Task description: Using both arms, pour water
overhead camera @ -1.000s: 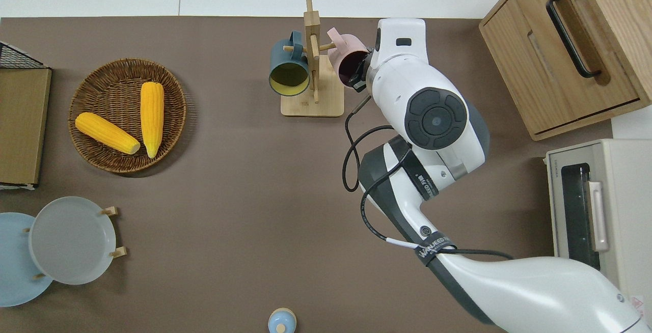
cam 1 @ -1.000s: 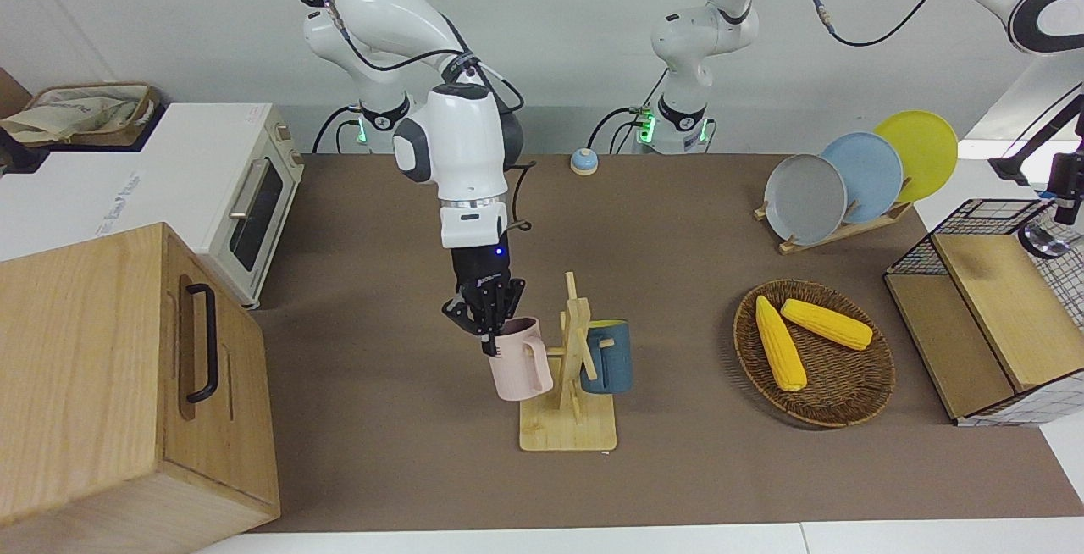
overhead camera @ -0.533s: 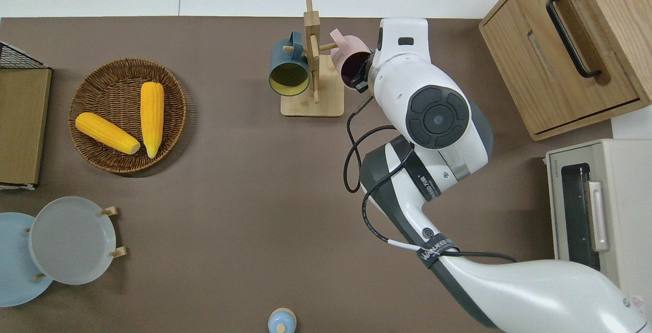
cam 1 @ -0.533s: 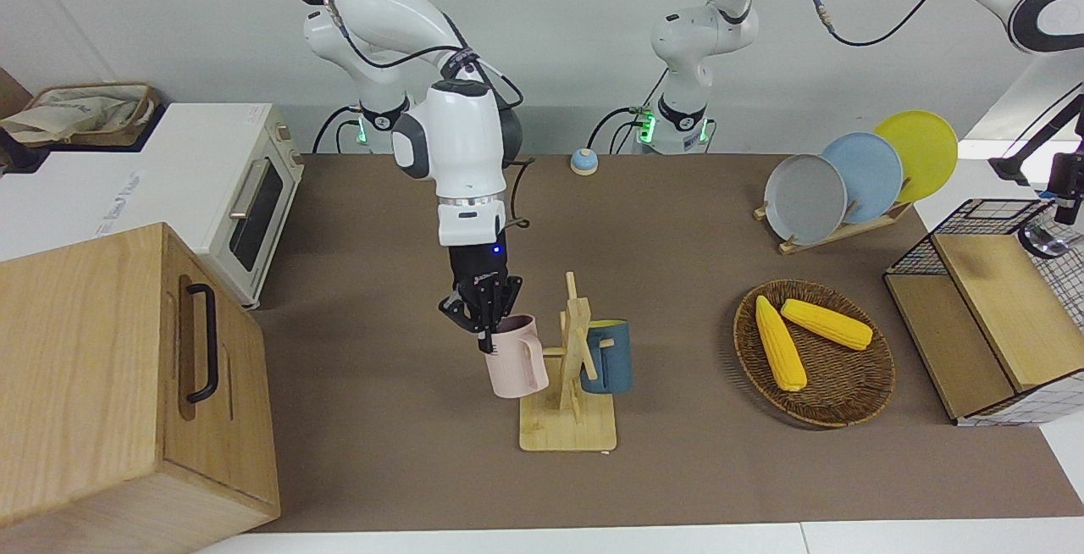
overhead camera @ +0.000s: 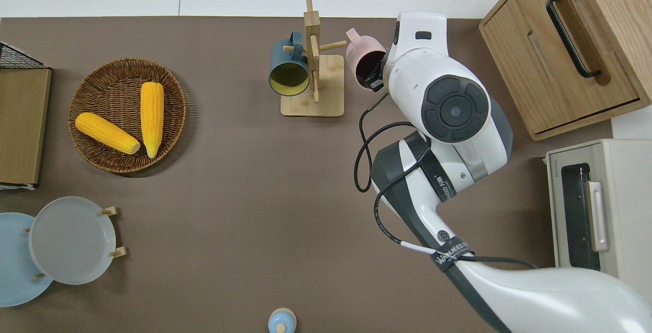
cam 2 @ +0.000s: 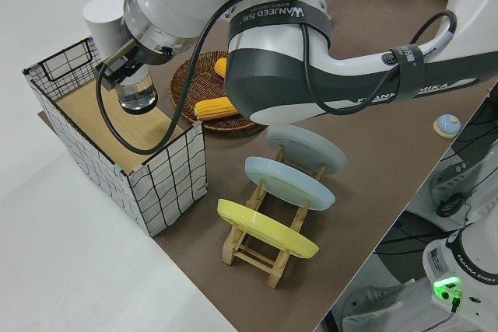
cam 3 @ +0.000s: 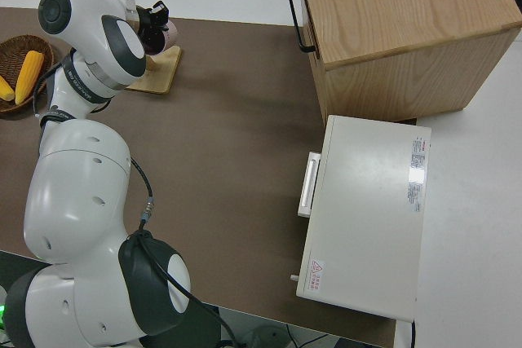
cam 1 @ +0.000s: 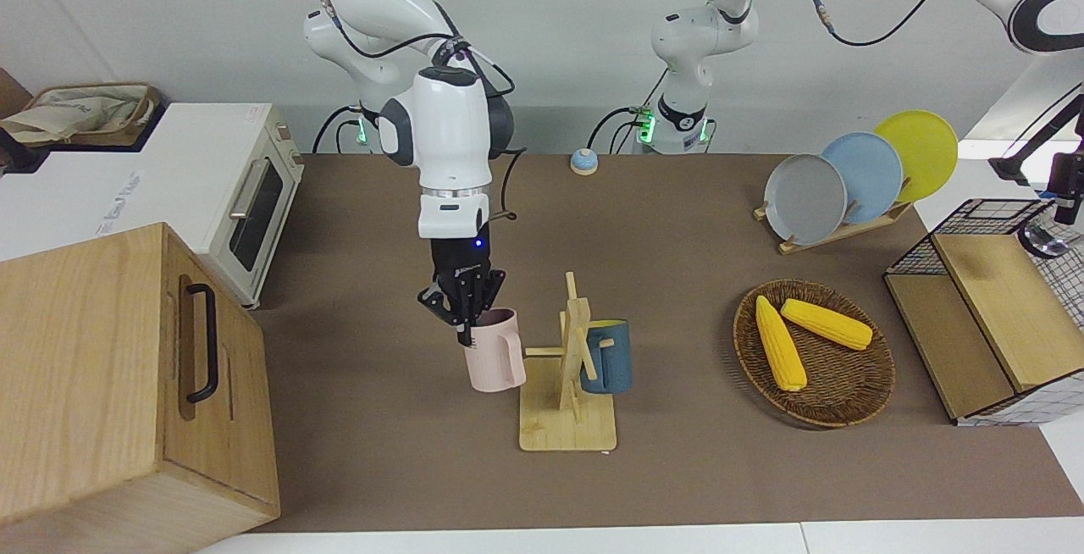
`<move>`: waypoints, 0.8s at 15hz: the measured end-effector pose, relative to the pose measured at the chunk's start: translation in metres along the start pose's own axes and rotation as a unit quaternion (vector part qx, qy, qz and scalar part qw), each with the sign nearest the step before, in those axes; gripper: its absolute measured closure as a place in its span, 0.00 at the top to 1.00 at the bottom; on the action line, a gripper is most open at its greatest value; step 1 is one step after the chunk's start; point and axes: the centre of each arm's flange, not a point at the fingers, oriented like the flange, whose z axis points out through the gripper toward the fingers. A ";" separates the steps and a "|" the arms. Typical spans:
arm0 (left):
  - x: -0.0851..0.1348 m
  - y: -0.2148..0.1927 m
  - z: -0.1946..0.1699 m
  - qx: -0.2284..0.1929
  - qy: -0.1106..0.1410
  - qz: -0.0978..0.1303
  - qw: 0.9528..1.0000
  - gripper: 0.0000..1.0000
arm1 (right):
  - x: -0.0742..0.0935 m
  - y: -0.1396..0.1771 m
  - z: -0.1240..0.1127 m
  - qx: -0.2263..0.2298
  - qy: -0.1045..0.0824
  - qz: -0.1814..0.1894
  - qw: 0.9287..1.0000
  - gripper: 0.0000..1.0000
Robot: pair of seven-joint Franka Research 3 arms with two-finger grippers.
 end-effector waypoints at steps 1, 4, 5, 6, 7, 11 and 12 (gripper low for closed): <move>0.000 0.000 0.000 0.000 0.000 0.000 1.000 0.64 | -0.004 0.004 -0.001 -0.001 -0.005 0.003 1.000 0.05; 0.000 0.000 0.000 0.000 0.000 0.000 1.000 0.64 | -0.020 0.021 -0.004 -0.006 -0.016 0.013 1.000 0.05; 0.000 0.000 0.000 0.000 0.000 0.000 1.000 0.64 | -0.026 0.028 -0.006 -0.008 -0.020 0.016 1.000 0.05; 0.000 0.000 0.000 0.000 0.000 0.000 1.000 0.64 | -0.032 0.036 -0.009 -0.011 -0.027 0.018 0.999 0.05; 0.000 0.000 0.000 0.000 0.000 -0.001 1.000 0.64 | -0.037 0.042 -0.013 -0.012 -0.034 0.020 0.999 0.05; 0.002 0.004 -0.005 0.011 -0.007 -0.004 1.000 0.64 | -0.051 0.061 -0.032 -0.016 -0.070 0.038 0.997 0.05; 0.004 0.008 -0.008 0.018 -0.011 -0.003 1.000 0.64 | -0.055 0.065 -0.035 -0.015 -0.079 0.047 0.996 0.05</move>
